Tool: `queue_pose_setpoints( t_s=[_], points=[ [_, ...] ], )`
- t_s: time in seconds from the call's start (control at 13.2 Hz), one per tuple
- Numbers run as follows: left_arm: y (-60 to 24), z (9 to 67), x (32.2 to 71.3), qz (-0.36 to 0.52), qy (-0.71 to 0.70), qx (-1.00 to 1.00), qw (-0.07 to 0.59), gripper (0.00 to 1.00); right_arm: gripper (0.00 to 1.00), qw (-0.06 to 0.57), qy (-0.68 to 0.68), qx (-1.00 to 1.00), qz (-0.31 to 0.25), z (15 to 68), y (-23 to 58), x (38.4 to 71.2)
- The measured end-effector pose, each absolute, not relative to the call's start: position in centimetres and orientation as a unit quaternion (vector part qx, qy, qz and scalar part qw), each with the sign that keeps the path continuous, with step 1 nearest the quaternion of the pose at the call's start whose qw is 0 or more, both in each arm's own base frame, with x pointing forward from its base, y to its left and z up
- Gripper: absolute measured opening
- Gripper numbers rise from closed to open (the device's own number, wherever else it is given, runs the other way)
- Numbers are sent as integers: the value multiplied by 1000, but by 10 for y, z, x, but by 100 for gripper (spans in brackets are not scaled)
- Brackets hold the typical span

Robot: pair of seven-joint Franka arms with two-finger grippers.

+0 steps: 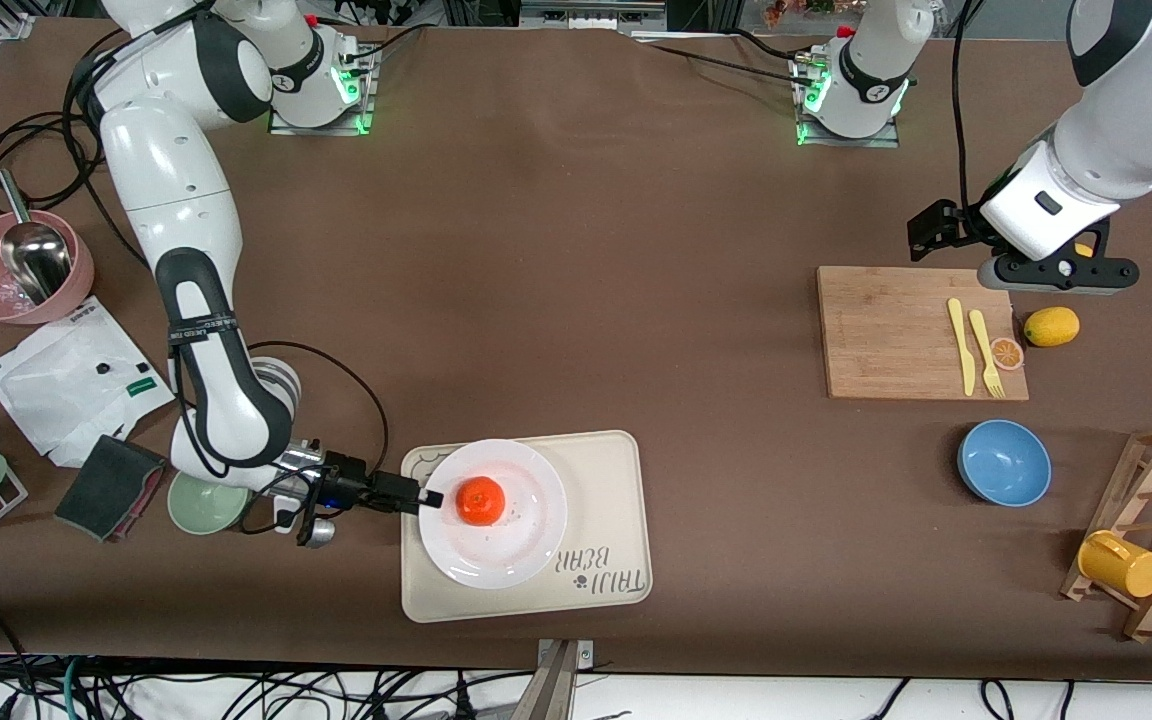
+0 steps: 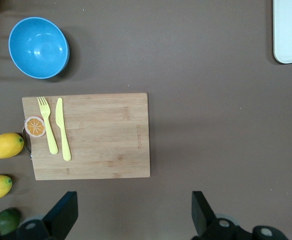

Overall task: Place orange and plate with both arms
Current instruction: 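Open the right gripper and release the plate rim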

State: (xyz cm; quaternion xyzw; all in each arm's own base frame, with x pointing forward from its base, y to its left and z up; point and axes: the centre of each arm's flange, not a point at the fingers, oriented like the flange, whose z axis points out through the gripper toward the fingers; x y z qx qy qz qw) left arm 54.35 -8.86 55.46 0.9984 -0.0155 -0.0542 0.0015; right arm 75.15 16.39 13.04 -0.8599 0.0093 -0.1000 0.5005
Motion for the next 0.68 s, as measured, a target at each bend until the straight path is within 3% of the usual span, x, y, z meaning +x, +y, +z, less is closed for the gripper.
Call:
queue_pose_setpoints(
  t_s=[0.68],
  points=[
    [-86, 556, 544, -53, -13, 999, 2, 100, 100, 492, 2, -865, -99, 150, 158, 757]
  ],
)
